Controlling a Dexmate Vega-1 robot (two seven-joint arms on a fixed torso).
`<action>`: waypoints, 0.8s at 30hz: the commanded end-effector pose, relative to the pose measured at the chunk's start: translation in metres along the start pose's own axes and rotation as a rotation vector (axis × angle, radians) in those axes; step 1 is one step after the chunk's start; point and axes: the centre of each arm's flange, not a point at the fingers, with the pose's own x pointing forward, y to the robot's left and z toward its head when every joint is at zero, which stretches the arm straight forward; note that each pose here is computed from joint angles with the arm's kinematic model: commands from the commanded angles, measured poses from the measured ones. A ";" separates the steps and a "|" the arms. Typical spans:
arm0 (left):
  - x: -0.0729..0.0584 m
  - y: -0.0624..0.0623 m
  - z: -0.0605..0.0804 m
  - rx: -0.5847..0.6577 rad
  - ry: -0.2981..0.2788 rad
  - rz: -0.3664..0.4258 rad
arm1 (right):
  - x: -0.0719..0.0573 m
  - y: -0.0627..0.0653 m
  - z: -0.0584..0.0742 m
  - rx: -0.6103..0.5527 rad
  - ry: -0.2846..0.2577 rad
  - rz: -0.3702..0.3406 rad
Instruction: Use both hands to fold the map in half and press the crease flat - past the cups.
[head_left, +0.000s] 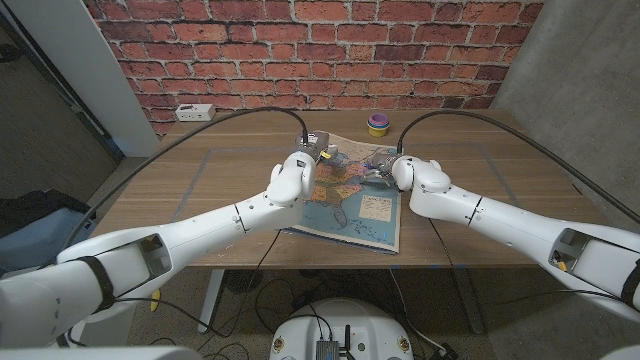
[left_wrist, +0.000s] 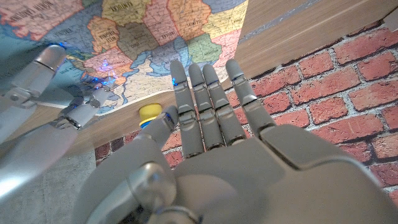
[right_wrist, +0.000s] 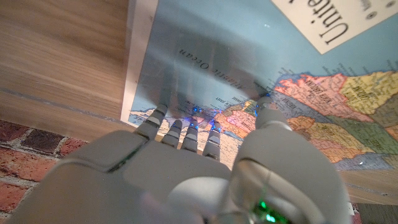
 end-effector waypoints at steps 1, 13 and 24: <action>-0.034 -0.001 0.000 -0.018 -0.029 -0.033 | -0.003 0.001 0.002 -0.004 0.005 -0.003; -0.045 -0.009 -0.002 0.004 0.003 -0.166 | -0.003 0.002 0.001 -0.005 0.014 0.001; -0.042 -0.012 -0.005 0.044 0.113 -0.313 | -0.002 0.001 0.001 -0.007 0.015 0.000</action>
